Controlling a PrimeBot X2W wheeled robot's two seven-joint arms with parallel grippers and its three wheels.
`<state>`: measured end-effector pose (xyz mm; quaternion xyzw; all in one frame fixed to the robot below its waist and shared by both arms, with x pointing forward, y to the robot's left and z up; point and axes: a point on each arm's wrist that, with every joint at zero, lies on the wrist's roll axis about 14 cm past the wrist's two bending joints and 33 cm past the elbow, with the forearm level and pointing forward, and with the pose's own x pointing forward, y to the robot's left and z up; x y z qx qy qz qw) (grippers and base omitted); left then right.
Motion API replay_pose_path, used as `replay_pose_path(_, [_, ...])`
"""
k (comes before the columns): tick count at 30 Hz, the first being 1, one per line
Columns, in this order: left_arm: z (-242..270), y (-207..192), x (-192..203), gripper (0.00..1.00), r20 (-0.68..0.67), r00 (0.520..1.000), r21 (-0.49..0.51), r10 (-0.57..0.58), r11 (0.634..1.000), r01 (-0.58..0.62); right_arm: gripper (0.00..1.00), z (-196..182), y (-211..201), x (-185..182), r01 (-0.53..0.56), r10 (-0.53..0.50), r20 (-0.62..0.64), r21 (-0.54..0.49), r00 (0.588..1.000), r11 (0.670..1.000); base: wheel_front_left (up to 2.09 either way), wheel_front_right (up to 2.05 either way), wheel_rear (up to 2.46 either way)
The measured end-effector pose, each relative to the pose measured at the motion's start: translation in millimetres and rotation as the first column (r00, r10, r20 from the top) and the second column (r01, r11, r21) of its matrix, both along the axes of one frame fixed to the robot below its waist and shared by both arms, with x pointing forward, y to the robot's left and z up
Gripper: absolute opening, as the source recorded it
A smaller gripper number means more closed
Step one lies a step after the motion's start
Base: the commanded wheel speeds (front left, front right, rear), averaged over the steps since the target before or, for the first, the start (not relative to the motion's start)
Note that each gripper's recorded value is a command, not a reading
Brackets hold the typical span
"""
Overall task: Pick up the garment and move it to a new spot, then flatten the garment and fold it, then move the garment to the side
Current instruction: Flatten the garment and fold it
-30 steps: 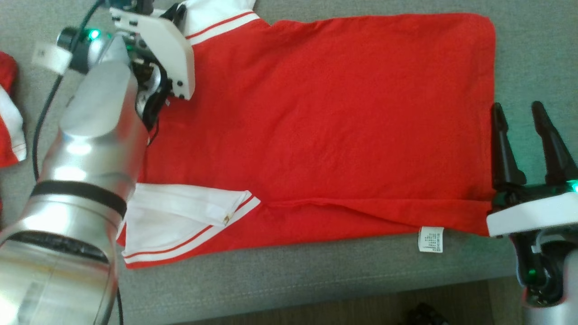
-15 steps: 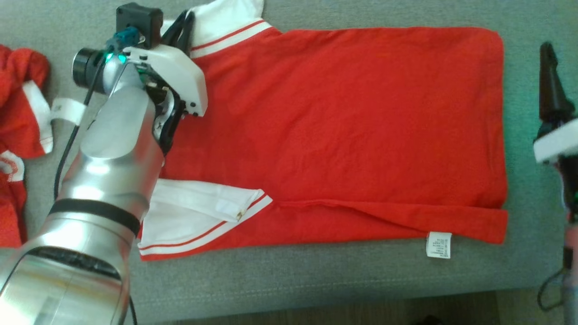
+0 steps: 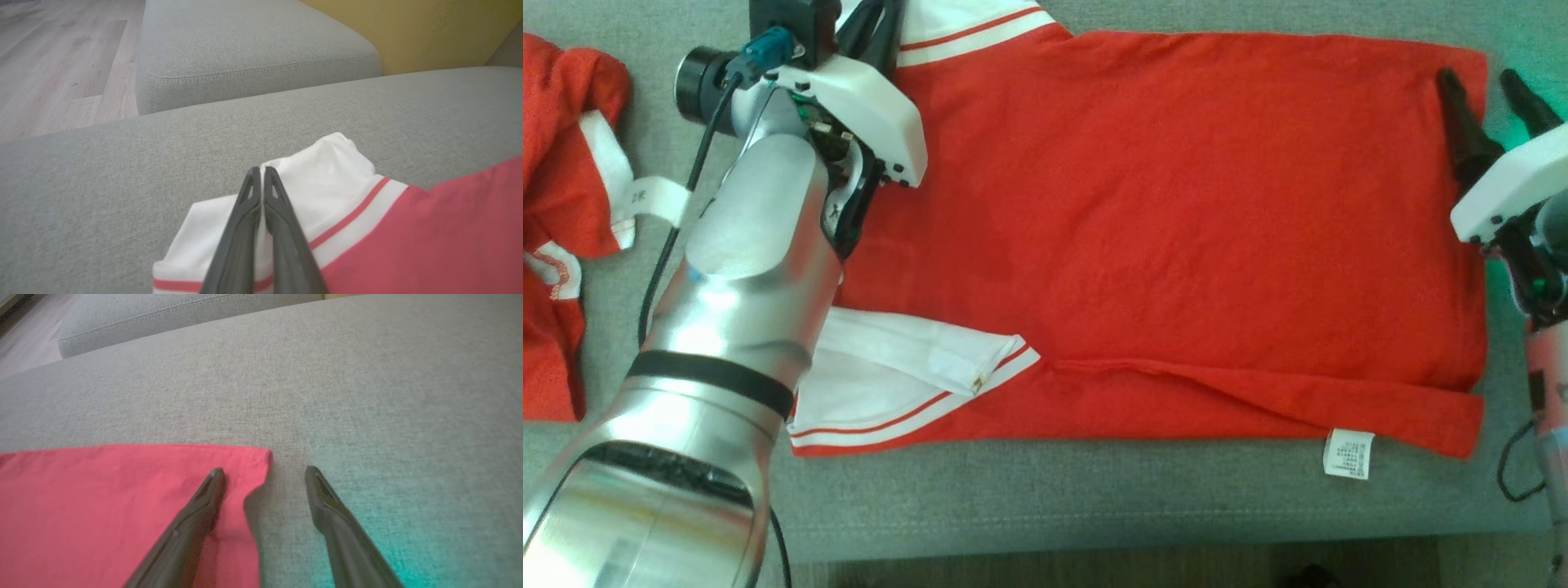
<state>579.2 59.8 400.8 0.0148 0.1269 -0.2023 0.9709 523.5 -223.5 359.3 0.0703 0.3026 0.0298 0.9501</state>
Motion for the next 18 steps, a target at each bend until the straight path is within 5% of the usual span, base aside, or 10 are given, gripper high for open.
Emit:
replay_pose_path(6, [7, -3, 4, 0.0, 0.029, 1.0, -0.013, -0.008, 1.0, 0.008, 1.0, 0, 4, 8, -0.025, 0.025, 0.005, -0.003, 1.0, 1.0, 0.0, 0.0, 0.0])
replay_pose_path(7, [9, -4, 4, 0.0, 0.034, 0.999, -0.015, -0.009, 1.0, 0.009, 0.6, 1, 5, 8, -0.031, 0.031, 0.001, -0.004, 1.0, 1.0, 0.0, 0.0, 0.0])
replay_pose_path(8, [12, -4, 3, 0.0, 0.038, 0.999, -0.018, -0.009, 1.0, 0.01, 0.07, 1, 5, 8, -0.034, 0.034, -0.001, -0.001, 0.999, 0.999, 0.0, 0.0, 0.0])
replay_pose_path(9, [14, -4, 2, 0.0, 0.045, 0.999, -0.022, -0.009, 1.0, 0.01, 0.0, 1, 7, 8, -0.039, 0.039, -0.003, 0.002, 0.999, 0.999, 0.0, 0.0, 0.0])
replay_pose_path(18, [38, -2, 1, 0.0, 0.122, 0.993, -0.055, 0.003, 0.998, 0.004, 0.0, 19, 6, 22, -0.031, 0.028, 0.117, 0.024, 0.993, 0.999, 0.0, 0.0, 0.0])
